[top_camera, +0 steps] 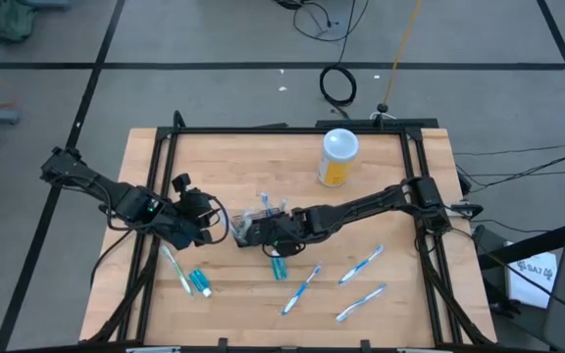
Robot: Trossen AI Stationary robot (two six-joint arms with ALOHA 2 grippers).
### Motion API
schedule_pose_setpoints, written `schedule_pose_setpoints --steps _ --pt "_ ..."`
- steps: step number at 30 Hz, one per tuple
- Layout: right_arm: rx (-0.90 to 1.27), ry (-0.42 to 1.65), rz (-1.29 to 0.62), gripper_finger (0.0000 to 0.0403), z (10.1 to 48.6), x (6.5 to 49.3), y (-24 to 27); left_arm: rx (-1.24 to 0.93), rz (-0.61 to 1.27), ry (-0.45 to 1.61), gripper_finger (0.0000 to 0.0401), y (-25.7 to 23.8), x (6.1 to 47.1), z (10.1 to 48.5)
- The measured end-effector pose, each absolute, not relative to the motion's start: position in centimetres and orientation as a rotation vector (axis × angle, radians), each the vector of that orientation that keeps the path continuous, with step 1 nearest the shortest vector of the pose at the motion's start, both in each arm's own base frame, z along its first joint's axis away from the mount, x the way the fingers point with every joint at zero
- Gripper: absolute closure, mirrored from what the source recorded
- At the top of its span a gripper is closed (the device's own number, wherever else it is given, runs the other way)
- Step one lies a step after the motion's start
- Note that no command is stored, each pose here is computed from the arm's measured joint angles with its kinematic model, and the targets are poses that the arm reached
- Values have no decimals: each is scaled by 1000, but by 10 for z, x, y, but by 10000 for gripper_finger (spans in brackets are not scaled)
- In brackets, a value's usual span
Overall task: Pick & Place toothbrushing station
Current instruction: Put the top right mouthwash bottle into the black wire organizer, then put the top right blue toothbrush into the black wire organizer
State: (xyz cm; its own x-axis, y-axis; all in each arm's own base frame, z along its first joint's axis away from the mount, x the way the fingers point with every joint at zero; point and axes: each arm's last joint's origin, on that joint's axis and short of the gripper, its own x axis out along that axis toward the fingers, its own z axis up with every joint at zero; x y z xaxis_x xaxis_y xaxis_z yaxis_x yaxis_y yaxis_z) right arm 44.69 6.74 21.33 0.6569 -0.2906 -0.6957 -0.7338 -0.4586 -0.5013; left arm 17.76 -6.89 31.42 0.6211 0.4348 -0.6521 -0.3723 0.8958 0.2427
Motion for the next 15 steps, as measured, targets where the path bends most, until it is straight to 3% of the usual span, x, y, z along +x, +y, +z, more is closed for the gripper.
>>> schedule_pose_setpoints --steps 15 --pt "-2021 739 683 265 214 449 67 95 459 776 242 -69 178 314"
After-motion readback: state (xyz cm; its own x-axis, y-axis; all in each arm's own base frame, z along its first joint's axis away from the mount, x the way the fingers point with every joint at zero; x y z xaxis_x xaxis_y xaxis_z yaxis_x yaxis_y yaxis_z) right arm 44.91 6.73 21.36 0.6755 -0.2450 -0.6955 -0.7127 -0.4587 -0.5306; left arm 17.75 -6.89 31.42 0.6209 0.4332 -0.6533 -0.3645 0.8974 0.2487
